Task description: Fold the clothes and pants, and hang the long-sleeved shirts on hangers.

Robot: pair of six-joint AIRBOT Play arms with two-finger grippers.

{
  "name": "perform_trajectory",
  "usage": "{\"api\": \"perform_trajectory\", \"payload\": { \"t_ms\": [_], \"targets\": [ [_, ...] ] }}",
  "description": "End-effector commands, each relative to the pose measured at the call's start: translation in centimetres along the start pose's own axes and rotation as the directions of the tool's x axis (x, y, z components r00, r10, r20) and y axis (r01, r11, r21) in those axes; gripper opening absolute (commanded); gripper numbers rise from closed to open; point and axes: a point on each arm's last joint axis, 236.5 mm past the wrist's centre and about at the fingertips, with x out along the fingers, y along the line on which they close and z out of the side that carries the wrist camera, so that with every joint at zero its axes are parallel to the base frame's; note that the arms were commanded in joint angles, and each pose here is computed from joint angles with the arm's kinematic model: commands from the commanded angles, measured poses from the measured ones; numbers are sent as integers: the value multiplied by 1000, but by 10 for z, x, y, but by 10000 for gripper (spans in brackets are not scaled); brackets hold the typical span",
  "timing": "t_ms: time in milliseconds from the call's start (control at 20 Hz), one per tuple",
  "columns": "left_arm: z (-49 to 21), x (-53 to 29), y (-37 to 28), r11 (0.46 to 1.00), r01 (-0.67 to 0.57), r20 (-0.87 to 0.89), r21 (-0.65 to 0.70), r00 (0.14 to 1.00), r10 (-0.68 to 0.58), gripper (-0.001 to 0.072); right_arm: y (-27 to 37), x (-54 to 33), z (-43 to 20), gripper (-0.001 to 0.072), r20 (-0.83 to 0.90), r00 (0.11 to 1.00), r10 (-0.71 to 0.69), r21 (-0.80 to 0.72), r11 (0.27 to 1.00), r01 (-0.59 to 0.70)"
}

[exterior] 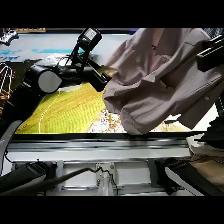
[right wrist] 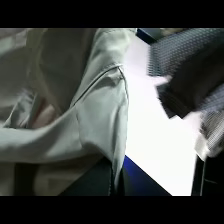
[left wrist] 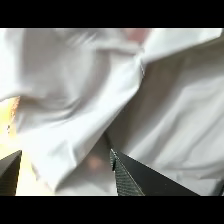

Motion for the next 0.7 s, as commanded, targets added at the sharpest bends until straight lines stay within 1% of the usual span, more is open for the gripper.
{"api": "perform_trajectory", "payload": {
  "t_ms": [0,100,150,250,300,350,400,500,650],
  "targets": [
    [-16,0,-4,1000,10,-72,-3,997,-11,585,-20,-3,-5,29,-18,996,-83,49,995,84],
    [-27,-1,-9,999,26,-117,-31,993,-30,585,-44,-7,-9,29,-34,982,-185,74,979,187],
    [-32,-2,-11,998,32,-138,-53,990,-39,585,-61,-11,-12,29,-48,965,-256,89,962,260],
    [-40,-4,-14,994,36,-172,-100,984,-53,579,-97,-23,-17,29,-68,912,-404,120,905,409],
    [-43,-4,-15,992,35,-182,-124,982,-57,535,-116,-31,-19,29,-70,878,-473,159,864,478],
    [-44,-4,-16,989,31,-186,-148,981,-58,528,-132,-37,-22,29,-72,848,-525,220,821,526],
    [-46,-3,-14,986,22,-194,-166,979,-54,528,-148,-43,-27,29,-83,818,-569,275,776,567],
    [-55,-5,-4,988,-24,-232,-156,973,-13,528,-175,-56,-43,29,-126,759,-639,353,686,636],
    [-67,-9,23,985,-133,-283,-107,954,98,528,-210,-88,-64,29,-186,662,-726,435,543,718]
  ]
}}
